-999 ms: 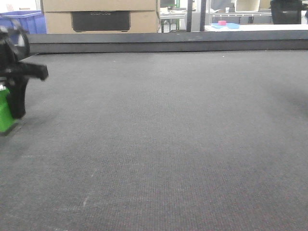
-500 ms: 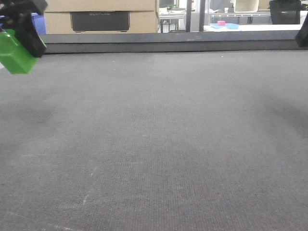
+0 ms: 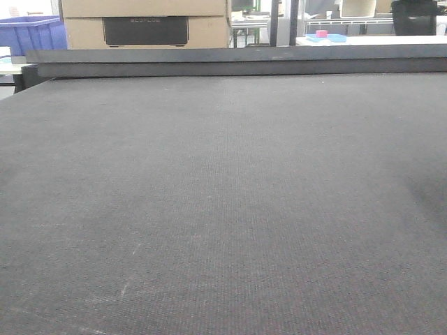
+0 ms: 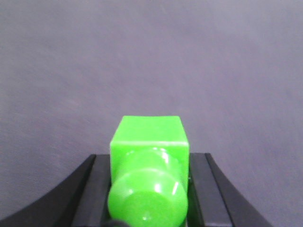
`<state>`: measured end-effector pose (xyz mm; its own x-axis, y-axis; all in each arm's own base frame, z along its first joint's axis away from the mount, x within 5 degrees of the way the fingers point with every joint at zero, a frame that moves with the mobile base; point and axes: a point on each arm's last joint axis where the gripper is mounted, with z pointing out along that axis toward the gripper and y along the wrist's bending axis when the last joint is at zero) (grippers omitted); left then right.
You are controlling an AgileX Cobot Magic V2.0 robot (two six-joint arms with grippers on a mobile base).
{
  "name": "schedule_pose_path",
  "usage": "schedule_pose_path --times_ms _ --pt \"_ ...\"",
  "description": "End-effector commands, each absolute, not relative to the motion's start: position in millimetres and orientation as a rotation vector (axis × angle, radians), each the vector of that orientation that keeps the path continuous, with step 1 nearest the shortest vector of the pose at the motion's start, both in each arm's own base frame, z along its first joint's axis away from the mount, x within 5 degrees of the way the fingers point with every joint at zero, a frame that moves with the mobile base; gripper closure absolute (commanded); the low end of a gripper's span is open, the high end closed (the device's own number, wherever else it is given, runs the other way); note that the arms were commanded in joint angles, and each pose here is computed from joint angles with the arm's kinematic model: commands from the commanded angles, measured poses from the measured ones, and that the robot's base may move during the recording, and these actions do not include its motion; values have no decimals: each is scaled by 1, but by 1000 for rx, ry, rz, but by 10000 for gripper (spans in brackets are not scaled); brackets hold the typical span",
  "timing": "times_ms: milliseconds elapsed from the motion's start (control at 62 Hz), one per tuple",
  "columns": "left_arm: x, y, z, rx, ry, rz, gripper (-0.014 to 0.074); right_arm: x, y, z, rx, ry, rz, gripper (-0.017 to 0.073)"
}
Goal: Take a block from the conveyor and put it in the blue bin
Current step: 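Lift both held blocks up off the conveyor belt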
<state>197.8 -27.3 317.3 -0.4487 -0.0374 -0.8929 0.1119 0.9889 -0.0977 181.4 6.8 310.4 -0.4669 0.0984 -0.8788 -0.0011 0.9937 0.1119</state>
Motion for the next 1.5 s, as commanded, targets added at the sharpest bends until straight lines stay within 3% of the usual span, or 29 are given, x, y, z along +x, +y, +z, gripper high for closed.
schedule_pose_path --times_ms 0,274,580,822,1483 --pt "181 -22 335 25 1919 -168 704 165 6 322 58 1959 114 721" --pt "123 -12 373 7 1669 -158 704 124 6 351 48 1762 119 721" --pt "84 -9 389 10 1517 -163 704 90 4 376 47 1506 118 721" --pt "75 -9 392 11 1482 -164 704 74 3 385 46 1409 118 721" --pt "75 -9 392 11 1482 -164 704 74 3 384 46 1410 118 721"
